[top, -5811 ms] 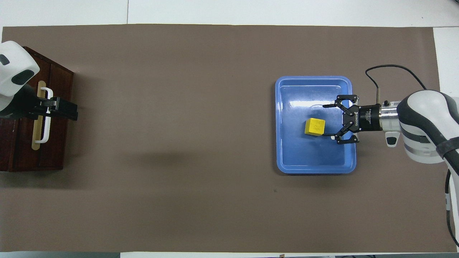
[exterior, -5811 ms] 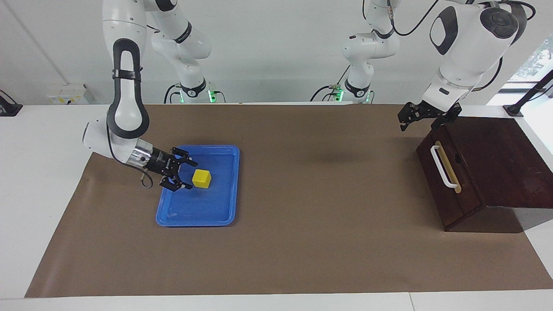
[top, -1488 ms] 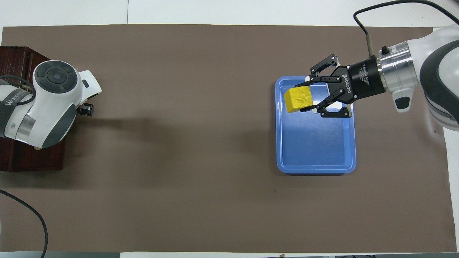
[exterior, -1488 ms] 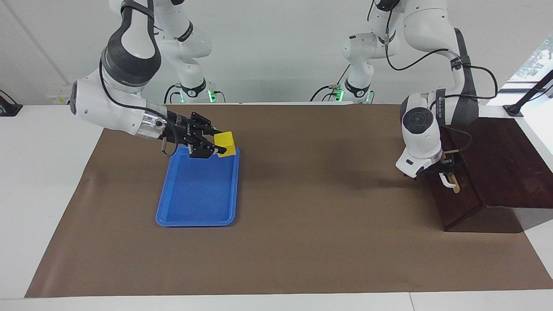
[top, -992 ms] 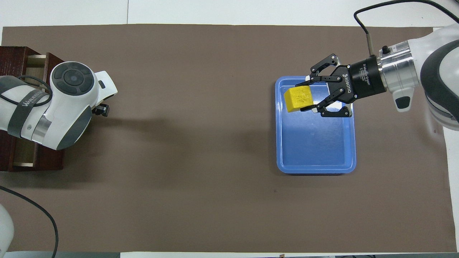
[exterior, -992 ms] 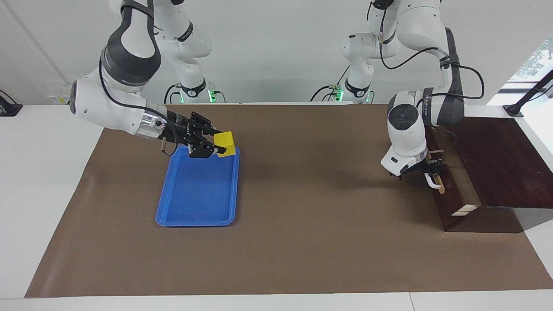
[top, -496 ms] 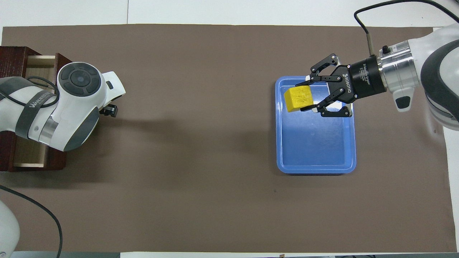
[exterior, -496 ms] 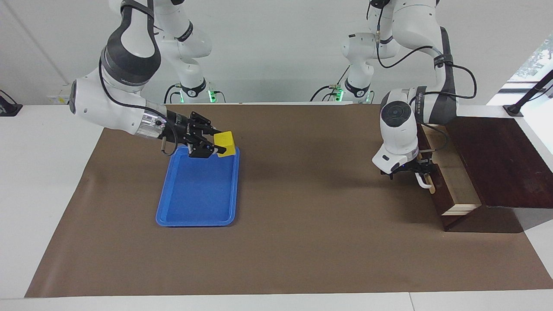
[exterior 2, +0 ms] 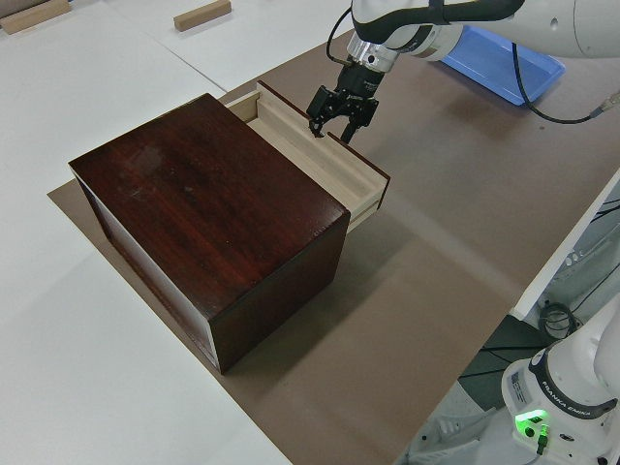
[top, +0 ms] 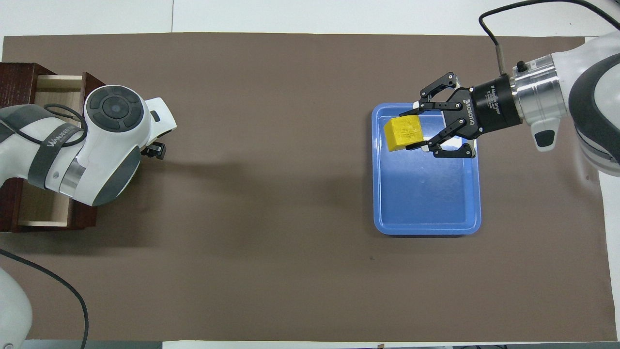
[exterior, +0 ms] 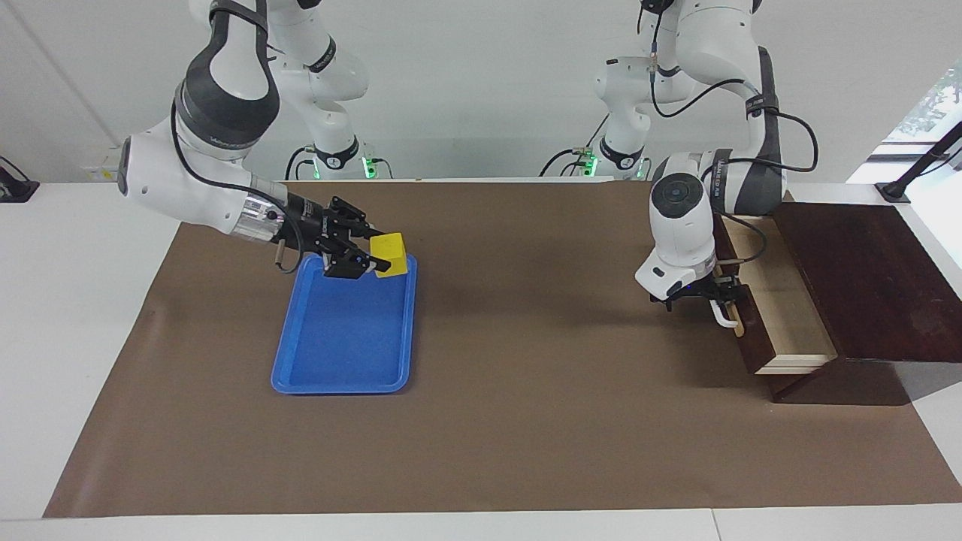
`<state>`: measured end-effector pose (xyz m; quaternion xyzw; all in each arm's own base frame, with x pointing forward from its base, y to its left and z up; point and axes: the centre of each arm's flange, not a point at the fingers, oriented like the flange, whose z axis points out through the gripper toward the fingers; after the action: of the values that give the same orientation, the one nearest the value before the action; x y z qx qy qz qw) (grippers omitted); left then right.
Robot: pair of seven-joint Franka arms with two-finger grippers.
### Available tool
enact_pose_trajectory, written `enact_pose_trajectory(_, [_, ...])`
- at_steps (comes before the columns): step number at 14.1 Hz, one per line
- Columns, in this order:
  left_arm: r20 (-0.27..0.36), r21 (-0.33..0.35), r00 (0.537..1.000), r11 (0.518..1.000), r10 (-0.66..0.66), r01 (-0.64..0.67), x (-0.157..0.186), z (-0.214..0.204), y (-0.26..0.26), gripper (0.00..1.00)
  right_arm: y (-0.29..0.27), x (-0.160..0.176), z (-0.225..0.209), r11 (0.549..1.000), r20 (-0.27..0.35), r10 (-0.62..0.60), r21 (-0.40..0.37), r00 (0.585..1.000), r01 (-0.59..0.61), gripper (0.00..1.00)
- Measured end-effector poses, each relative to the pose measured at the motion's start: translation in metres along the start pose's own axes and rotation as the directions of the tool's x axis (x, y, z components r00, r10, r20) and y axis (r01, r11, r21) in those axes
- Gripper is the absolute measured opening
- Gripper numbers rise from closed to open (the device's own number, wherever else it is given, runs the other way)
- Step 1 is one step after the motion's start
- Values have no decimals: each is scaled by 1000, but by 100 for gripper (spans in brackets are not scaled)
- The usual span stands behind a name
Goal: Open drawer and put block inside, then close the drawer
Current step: 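Lift the block with the right gripper while the left gripper pulls the drawer open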
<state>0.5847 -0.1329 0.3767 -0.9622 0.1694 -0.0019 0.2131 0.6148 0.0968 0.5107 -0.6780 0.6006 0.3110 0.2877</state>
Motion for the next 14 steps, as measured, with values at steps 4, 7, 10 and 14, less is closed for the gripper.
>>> enact_pose_trajectory(4, [4,-2,1000,1000,9,-9,0,-2,7,100,0,0,0,1000,-1,1,4,1000,-1,55])
enact_pose_trajectory(7, [5,-13,1000,1000,5,-5,0,-3,9,100,-1,0,-1,1000,-2,1,6,1000,-1,55])
enact_pose_trajectory(10, [2,-15,1000,1000,14,-14,0,-6,15,100,-2,0,-2,1000,-5,4,16,1000,-4,55])
enact_pose_trajectory(14, [3,-15,1000,1000,16,-15,0,-7,16,100,-2,-2,1,1000,-5,7,16,1000,-7,55])
